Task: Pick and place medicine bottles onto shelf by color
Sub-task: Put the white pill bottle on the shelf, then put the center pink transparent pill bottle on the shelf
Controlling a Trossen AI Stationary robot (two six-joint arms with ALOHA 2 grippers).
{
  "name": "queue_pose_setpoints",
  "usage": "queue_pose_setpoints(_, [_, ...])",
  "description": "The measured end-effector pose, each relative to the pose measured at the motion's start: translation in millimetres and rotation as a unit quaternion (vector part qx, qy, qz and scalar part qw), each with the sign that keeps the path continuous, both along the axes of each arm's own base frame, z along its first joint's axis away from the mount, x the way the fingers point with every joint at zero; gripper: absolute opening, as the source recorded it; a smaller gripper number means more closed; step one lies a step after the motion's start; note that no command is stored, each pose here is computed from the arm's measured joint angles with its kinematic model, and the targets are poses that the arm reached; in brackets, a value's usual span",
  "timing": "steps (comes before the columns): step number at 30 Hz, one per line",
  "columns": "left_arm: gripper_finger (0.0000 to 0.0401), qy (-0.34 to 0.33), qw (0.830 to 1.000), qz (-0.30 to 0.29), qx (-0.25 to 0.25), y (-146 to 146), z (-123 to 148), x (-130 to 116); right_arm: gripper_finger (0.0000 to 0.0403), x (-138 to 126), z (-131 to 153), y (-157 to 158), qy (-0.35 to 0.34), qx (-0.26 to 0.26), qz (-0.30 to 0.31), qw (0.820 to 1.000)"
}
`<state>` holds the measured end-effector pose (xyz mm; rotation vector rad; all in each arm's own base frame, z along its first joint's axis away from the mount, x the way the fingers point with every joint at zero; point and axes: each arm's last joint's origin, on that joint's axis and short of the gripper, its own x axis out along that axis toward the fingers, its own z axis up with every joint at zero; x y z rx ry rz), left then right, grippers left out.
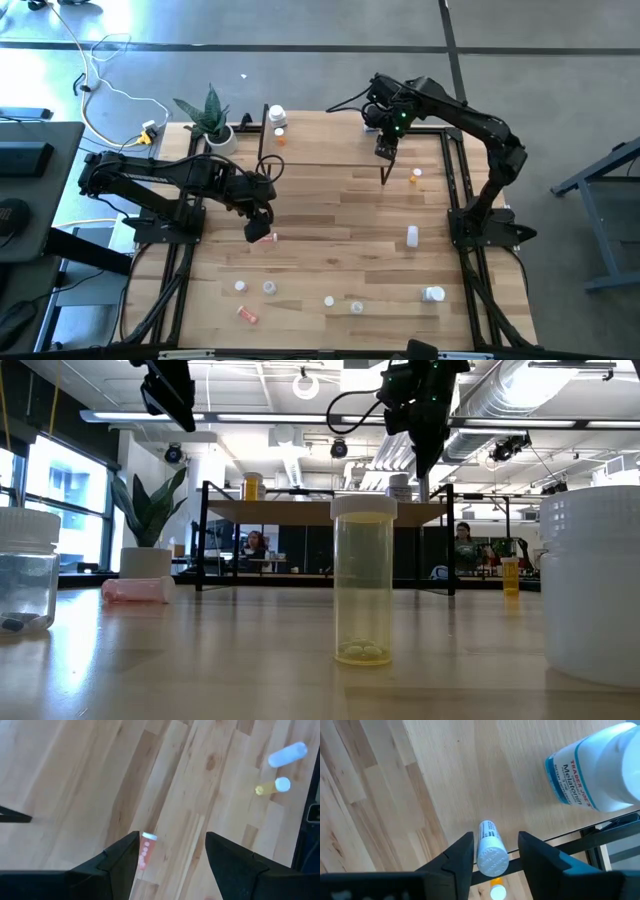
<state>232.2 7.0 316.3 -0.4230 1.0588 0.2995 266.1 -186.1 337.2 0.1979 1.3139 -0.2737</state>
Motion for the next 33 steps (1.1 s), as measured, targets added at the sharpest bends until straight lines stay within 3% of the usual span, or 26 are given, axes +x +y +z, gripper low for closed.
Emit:
queue_pose_setpoints(15, [0.0218, 0.049, 0.998, -0.045, -0.010, -36, -4, -10, 0.0146, 2, 27, -2, -0.054, -0.029, -0.010, 0.998])
queue_pose_setpoints(24, [0.0218, 0.093, 0.995, -0.018, -0.039, -73, -7, -27, 0.0146, 0, 46, -5, -0.088, -0.057, -0.009, 0.994])
queue_pose_setpoints(33, [0.0218, 0.054, 0.998, -0.015, 0.006, -121, -13, -47, 0.0146, -4, 64, -6, -0.099, -0.091, -0.018, 0.991])
